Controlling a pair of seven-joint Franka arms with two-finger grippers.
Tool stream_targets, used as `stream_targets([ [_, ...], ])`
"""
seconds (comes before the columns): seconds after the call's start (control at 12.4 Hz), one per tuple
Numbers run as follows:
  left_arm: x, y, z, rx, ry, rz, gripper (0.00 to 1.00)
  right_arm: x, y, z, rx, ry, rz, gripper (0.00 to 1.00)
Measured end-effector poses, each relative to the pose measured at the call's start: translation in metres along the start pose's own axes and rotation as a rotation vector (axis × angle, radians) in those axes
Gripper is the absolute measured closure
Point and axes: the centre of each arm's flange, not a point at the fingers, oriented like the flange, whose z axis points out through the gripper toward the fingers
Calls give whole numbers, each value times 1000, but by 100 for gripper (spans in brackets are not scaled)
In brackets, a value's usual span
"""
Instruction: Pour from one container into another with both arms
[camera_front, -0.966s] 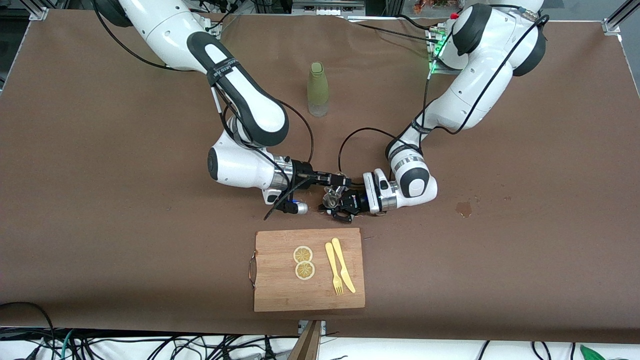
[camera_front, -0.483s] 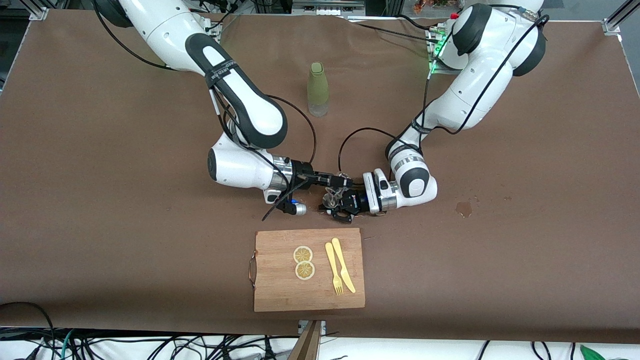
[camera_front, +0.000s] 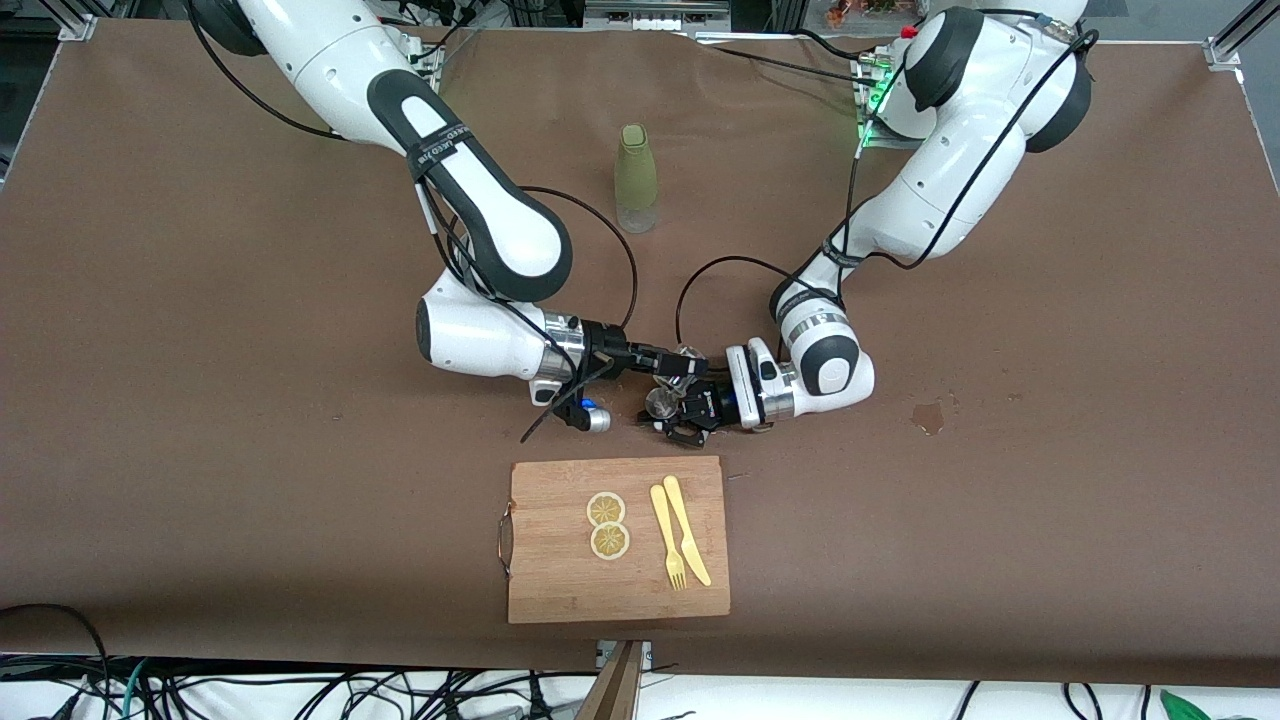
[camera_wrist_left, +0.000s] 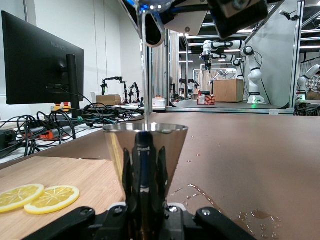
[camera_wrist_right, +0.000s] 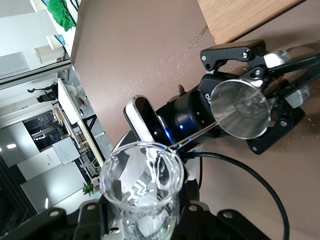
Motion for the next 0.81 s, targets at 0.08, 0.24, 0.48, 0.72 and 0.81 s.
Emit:
stream_targets([
  [0.08,0,0,0,0,0,0,92,1,1,0,0,2,2,51],
  [0.24,0,0,0,0,1,0,92,4,4,-1,9,6,17,51],
  [0.48,0,0,0,0,1,0,92,6,5,-2,34,4,47,51],
  [0.72,0,0,0,1,1,0,92,6,5,-2,37,4,51,51],
  [0.81,0,-1,-1,1,1,0,92,6,5,-2,38,4,52,51],
])
